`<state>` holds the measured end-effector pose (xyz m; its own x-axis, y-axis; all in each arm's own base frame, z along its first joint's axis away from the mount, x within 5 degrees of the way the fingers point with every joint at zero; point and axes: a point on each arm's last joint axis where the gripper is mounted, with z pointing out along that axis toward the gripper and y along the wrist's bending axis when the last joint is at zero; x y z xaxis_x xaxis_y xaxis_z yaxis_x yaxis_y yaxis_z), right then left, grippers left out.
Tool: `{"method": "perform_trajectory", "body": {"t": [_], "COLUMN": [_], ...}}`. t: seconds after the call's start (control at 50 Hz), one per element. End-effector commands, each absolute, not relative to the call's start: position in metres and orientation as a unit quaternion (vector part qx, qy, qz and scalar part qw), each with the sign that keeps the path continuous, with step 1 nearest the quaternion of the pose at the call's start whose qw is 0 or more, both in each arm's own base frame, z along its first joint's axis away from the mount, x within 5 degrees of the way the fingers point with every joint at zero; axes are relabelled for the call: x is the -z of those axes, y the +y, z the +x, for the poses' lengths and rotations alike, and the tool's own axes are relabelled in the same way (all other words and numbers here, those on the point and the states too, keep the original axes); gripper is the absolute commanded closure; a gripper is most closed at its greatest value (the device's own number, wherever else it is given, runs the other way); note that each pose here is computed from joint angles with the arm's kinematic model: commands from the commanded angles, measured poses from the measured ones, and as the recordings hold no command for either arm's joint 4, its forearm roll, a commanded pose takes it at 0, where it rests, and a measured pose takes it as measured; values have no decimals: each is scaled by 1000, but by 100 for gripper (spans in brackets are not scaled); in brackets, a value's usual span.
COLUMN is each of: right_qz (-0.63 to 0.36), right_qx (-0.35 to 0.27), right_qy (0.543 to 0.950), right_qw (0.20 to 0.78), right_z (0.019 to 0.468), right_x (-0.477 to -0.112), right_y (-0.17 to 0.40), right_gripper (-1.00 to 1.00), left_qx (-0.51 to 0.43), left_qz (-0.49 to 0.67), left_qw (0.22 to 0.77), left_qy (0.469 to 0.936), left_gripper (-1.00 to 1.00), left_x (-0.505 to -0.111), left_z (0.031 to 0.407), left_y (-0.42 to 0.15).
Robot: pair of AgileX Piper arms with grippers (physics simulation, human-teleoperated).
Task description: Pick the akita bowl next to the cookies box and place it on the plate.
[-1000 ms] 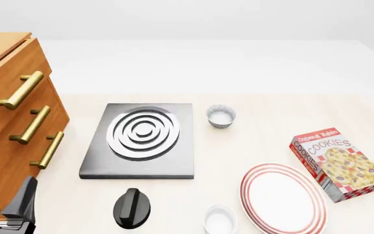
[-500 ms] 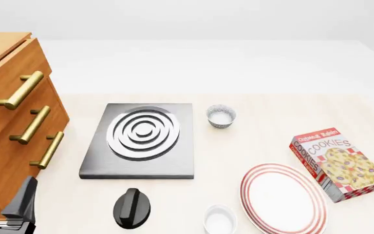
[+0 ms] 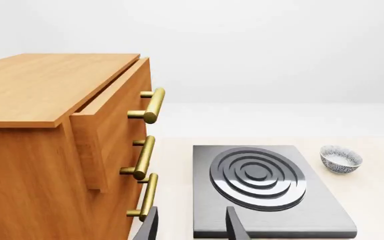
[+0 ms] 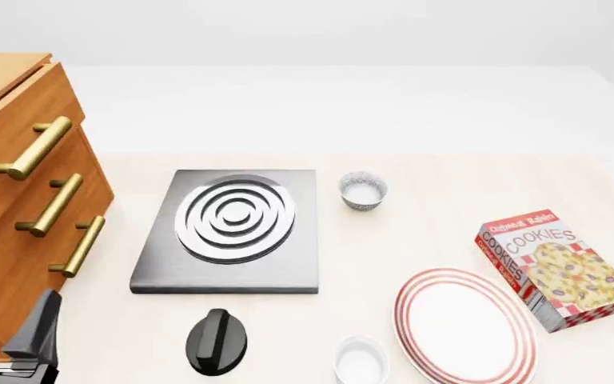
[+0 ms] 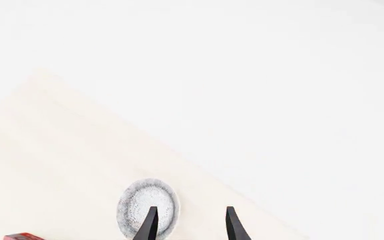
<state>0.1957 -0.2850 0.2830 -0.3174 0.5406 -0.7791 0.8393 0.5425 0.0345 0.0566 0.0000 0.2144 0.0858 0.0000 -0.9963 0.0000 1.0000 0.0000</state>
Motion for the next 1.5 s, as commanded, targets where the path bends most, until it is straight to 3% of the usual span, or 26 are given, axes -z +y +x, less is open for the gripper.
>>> {"method": "perform_trajectory", "body": {"t": [0.02, 0.48, 1.0, 1.5], "right_qz": [435, 425, 420, 427], "right_qx": [187, 184, 165, 154], "right_qy": [794, 802, 823, 827], "right_qw": [381, 378, 346, 331], "right_z": [200, 217, 232, 231], "right_x": [-260, -241, -171, -141], "right_y": [-284, -297, -304, -299], "right_gripper": [-100, -100, -100, -100], "left_qx": [0, 0, 0, 0], "left_qz": [0, 0, 0, 0], "left_qw": [737, 737, 737, 737], "left_qy": [676, 676, 676, 676], "left_gripper": [-100, -100, -100, -100], "left_x": [-214, -214, -214, -214], "left_z": [57, 57, 57, 57], "left_y": [0, 0, 0, 0]}}
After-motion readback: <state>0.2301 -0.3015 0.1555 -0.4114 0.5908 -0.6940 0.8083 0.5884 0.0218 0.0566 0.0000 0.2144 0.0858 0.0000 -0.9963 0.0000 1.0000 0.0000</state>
